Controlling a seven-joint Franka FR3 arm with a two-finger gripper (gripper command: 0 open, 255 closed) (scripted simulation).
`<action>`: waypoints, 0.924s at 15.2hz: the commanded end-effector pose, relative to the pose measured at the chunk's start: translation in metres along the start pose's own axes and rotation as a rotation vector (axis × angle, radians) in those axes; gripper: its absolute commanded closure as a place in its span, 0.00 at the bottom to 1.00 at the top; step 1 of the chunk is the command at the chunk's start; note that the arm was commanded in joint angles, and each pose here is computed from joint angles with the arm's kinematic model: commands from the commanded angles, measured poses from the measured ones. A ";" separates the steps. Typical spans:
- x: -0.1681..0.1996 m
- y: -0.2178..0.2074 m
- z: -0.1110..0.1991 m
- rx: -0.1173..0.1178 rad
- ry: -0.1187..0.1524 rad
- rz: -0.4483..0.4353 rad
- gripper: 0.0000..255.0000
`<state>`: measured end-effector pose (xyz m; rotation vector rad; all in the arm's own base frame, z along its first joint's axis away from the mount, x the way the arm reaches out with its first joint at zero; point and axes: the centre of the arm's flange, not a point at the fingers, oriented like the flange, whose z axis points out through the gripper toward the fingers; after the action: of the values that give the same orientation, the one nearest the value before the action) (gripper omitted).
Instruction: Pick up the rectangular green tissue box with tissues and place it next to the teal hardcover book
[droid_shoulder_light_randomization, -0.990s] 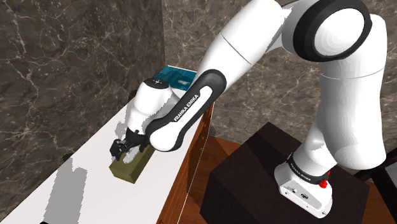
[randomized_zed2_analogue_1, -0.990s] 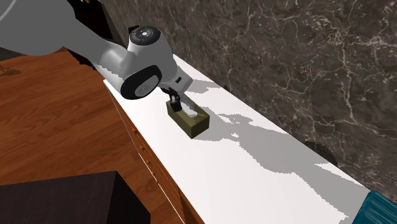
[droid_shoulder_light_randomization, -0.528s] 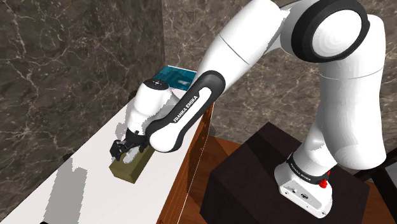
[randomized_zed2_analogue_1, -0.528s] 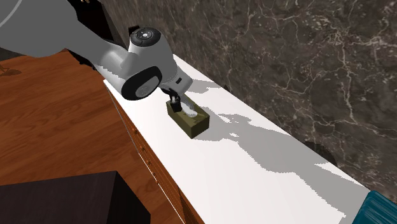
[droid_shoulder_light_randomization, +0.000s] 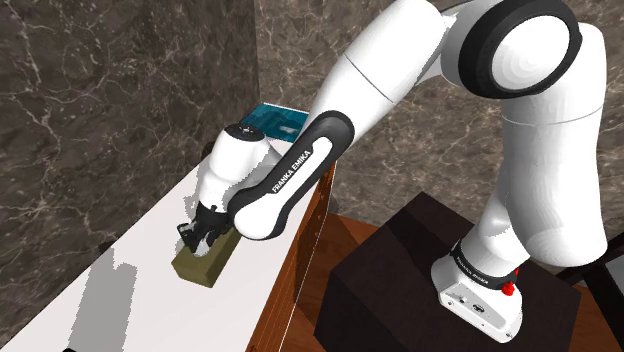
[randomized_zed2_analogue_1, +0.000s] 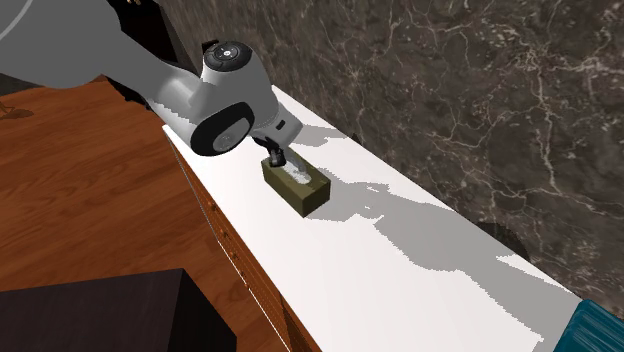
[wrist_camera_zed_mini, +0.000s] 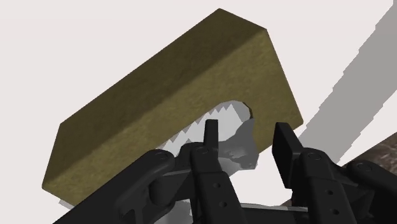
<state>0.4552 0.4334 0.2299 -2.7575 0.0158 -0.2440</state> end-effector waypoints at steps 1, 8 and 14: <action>-0.001 0.002 0.002 -0.005 -0.004 0.001 1.00; 0.005 -0.008 -0.028 -0.005 -0.004 0.001 1.00; 0.011 -0.020 -0.057 -0.005 -0.004 0.001 1.00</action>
<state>0.4555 0.4319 0.2860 -2.7625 0.0171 -0.2385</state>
